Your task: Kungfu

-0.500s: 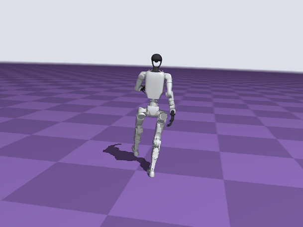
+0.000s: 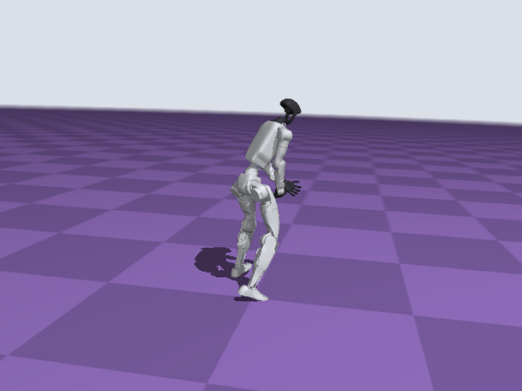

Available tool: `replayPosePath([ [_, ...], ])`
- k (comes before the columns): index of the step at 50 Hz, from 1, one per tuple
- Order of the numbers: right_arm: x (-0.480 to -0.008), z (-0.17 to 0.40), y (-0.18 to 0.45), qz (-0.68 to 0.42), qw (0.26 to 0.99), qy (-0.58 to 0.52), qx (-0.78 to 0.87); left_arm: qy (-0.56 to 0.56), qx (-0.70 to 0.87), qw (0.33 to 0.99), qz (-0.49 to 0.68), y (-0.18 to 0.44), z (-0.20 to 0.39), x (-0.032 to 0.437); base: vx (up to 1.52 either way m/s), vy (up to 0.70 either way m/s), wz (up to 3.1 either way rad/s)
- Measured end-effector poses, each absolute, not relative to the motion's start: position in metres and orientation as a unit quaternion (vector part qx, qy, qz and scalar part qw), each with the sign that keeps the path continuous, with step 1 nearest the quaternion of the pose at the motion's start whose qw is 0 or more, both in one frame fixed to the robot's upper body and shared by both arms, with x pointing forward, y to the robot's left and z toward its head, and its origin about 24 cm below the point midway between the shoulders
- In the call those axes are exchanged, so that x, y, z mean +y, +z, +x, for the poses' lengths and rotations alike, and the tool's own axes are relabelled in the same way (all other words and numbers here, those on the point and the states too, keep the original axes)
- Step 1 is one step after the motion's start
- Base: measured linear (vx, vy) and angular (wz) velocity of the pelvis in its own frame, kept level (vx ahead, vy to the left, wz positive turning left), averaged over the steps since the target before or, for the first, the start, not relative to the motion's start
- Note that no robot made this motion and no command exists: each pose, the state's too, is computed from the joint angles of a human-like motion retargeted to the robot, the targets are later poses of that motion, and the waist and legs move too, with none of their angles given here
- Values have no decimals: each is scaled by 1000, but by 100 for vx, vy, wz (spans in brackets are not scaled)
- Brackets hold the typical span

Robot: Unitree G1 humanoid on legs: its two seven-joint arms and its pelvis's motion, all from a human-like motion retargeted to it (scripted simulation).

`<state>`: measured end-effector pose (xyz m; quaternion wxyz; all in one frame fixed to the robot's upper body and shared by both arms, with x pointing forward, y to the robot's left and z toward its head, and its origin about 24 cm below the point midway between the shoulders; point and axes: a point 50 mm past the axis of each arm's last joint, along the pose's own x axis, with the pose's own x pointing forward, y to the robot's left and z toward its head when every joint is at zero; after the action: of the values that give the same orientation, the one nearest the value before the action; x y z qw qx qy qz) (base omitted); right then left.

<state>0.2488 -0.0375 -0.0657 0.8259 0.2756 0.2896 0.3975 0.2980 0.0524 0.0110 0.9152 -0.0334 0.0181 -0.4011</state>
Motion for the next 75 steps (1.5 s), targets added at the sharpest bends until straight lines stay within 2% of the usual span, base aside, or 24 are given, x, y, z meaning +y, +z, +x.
replayPosePath([
  [8, -43, 253, -60, 198, 867, 395, 231, -374, 76, 917, -112, -35, 261, 35, -4, 34, -82],
  [13, -67, 263, -53, 97, 899, 385, 184, -402, 57, 908, -104, -17, 276, 36, 4, 22, -45],
  [18, -80, 284, -20, -21, 923, 378, 62, -401, 27, 911, -90, 13, 302, 43, 13, 15, -5],
  [23, -79, 309, 59, -91, 901, 403, -135, -301, 53, 951, -45, 26, 329, 72, 14, 14, -2],
  [27, -74, 318, 143, -102, 858, 418, -281, -236, 132, 963, 0, 2, 329, 97, 14, 5, 31],
  [31, -78, 316, 238, -102, 811, 393, -422, -258, 230, 938, -10, -41, 299, 105, 16, -5, 32],
  [36, -97, 297, 341, -118, 752, 310, -569, -294, 301, 907, -23, -86, 243, 99, 2, -9, -7],
  [43, -125, 270, 426, -134, 700, 217, -667, -325, 375, 864, -91, -123, 168, 85, -8, -15, -8],
  [49, -135, 259, 443, -130, 690, 192, -686, -336, 417, 832, -145, -138, 125, 82, -11, -16, -15],
  [55, -141, 254, 435, -131, 674, 147, -712, -349, 431, 820, -144, -142, 115, 89, -3, -4, 25],
  [65, -137, 273, 416, -118, 715, 161, -670, -319, 425, 835, -144, -139, 127, 109, 4, 5, 6],
  [75, -123, 292, 396, -22, 758, 193, -622, -264, 357, 872, -206, -122, 162, 108, -2, 0, -28],
])
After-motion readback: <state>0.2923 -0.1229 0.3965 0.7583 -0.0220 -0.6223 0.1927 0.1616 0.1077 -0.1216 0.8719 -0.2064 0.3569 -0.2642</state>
